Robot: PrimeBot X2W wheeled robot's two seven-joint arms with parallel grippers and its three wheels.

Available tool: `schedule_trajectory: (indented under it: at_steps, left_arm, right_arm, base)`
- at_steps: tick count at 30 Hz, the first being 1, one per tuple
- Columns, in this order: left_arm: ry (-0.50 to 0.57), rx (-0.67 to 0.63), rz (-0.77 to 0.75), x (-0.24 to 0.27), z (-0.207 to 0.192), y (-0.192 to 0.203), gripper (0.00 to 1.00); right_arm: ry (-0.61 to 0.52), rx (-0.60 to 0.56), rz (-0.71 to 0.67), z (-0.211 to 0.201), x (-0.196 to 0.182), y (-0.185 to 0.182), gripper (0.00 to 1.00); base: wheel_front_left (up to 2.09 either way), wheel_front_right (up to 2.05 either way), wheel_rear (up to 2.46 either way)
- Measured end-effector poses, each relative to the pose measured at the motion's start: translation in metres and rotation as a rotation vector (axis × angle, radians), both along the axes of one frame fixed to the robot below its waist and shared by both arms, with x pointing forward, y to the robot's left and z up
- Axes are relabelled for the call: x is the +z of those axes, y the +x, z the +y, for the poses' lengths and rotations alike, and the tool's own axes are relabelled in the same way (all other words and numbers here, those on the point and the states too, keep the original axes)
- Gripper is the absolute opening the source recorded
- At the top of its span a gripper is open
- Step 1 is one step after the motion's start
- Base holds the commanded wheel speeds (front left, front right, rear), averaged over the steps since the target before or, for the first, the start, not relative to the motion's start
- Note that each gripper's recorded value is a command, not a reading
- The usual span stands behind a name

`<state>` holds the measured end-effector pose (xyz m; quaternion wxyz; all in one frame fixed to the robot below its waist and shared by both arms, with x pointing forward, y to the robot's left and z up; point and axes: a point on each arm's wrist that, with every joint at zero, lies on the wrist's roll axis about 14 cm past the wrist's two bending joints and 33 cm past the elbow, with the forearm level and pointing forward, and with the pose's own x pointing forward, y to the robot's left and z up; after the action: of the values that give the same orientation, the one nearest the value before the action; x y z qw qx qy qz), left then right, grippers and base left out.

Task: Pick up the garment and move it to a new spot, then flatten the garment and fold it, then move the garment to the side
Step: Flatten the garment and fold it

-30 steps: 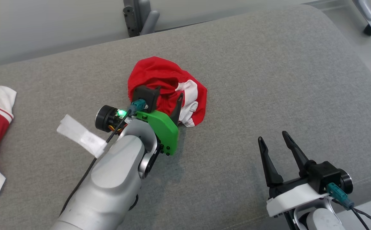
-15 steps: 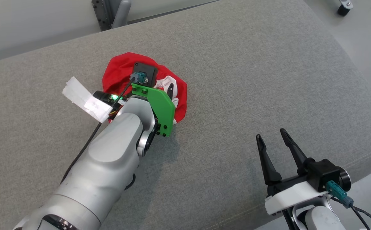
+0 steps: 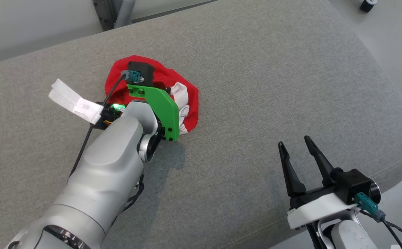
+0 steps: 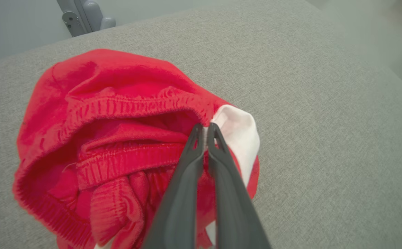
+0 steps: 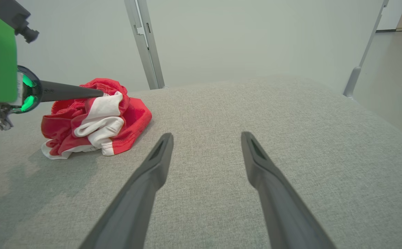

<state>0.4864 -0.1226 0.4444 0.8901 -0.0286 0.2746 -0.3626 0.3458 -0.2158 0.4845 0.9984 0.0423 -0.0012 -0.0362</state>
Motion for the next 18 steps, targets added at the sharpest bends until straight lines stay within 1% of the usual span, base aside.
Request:
schedule_trajectory:
  at_steps: [4, 7, 13, 18]
  left_arm:
    - [-0.062, -0.002, 0.021, 0.012, -0.004, -0.001, 0.00]
    - [-0.121, -0.022, 0.010, 0.036, -0.013, 0.000, 0.00]
    - [-0.156, -0.092, -0.153, 0.116, -0.033, 0.008, 0.00]
    - [-0.174, -0.154, -0.288, 0.193, -0.048, 0.001, 0.00]
  right_arm:
    - [0.002, -0.008, -0.017, -0.003, 0.005, -0.001, 1.00]
    - [0.009, -0.013, -0.034, -0.004, 0.010, -0.004, 1.00]
    - [0.027, -0.026, -0.054, -0.005, 0.015, -0.018, 1.00]
    - [0.039, -0.035, -0.072, -0.005, 0.018, -0.032, 1.00]
  base:
    - [0.00, 0.00, 0.00]
    - [0.00, 0.00, 0.00]
    - [0.00, 0.00, 0.00]
    - [0.00, 0.00, 0.00]
